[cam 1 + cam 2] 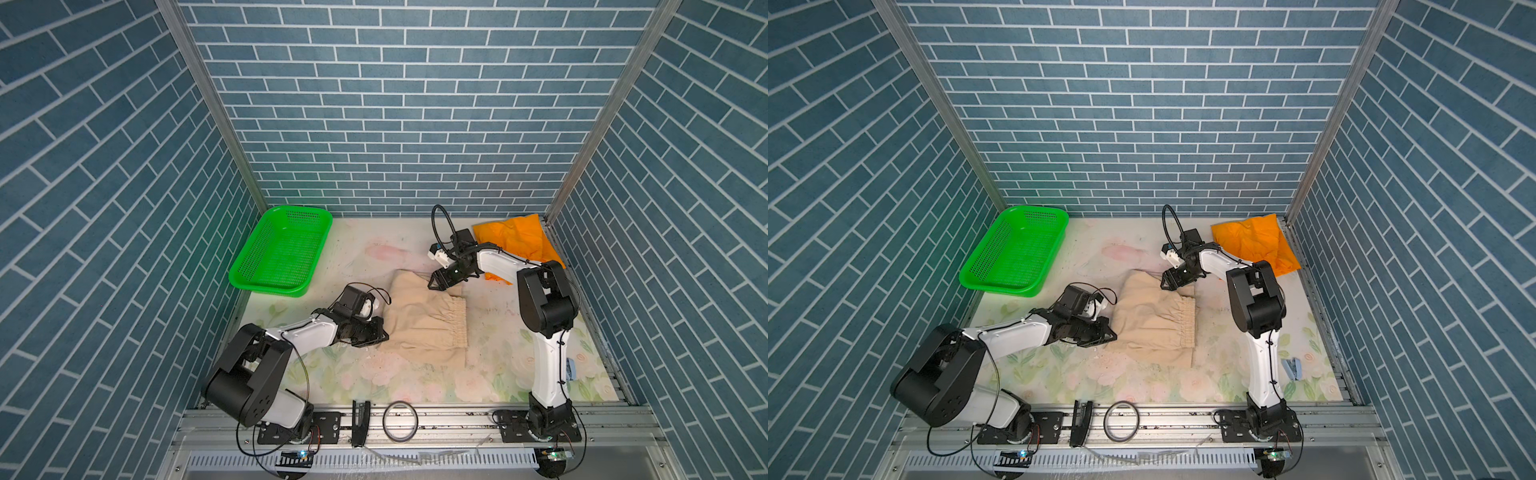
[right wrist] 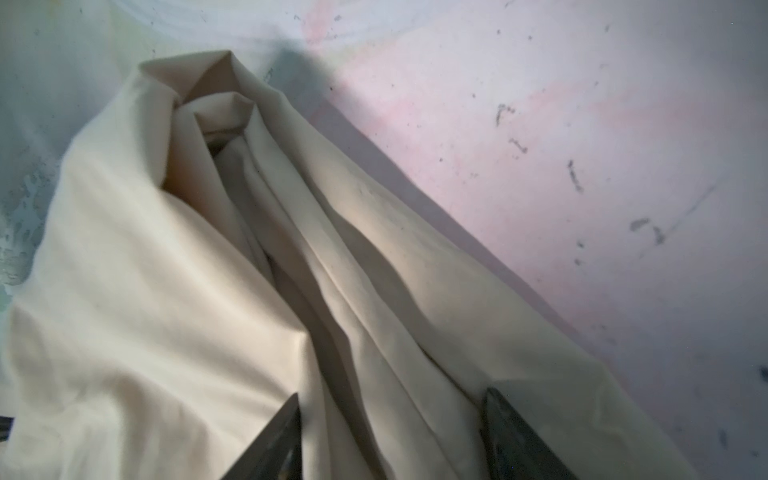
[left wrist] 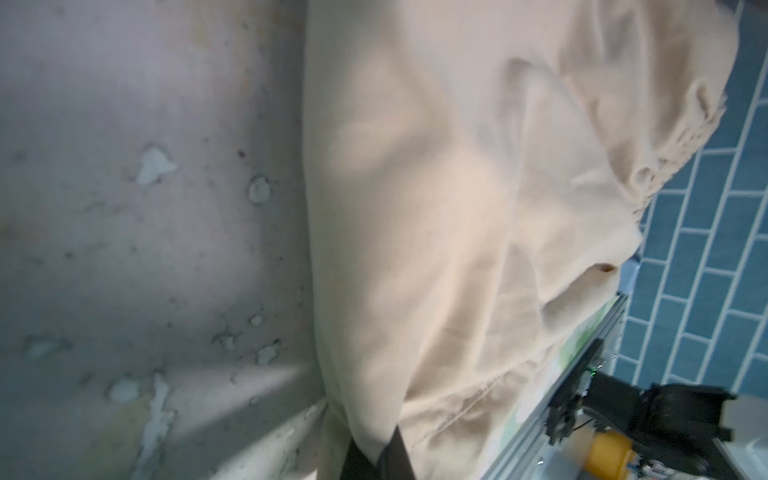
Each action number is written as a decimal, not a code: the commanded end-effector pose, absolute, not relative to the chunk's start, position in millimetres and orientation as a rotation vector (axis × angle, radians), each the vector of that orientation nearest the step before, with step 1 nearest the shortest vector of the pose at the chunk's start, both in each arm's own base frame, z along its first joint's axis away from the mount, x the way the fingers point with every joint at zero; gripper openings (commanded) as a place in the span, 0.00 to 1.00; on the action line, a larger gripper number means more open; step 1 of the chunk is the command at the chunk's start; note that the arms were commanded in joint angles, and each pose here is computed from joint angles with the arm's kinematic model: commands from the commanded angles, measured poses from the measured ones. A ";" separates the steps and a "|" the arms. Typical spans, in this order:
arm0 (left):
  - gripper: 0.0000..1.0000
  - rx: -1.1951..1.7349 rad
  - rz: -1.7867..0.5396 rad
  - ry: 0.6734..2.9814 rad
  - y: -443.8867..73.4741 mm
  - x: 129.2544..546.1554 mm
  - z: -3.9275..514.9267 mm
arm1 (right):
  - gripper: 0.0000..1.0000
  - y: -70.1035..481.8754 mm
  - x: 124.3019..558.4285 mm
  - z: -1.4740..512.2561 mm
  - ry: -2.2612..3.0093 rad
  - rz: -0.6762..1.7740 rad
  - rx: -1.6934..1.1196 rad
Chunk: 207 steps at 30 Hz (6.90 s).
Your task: Fold and stack the shorts
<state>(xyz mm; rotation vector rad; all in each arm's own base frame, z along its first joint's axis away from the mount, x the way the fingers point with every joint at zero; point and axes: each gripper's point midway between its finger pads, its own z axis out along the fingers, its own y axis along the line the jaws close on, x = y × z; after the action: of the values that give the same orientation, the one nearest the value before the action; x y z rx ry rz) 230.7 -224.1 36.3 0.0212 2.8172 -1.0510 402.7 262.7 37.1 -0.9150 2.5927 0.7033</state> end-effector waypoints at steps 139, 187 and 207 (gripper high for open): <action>1.00 -0.031 -0.852 2.617 -180.1 321.3 20.9 | 0.82 190.4 374.7 16.8 2.790 0.552 -0.461; 0.00 0.274 -1.159 2.566 -291.7 306.4 131.7 | 0.00 196.5 301.6 134.7 2.690 0.802 -0.023; 0.00 0.580 -1.291 2.516 -445.1 309.5 165.3 | 0.00 28.6 319.0 193.6 2.717 0.463 0.233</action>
<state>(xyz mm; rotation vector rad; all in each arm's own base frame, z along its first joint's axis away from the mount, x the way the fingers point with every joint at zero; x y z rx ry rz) 309.1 -431.3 164.5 0.5598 2.5103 -1.2751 323.3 46.0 197.9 0.2412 2.6949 0.5285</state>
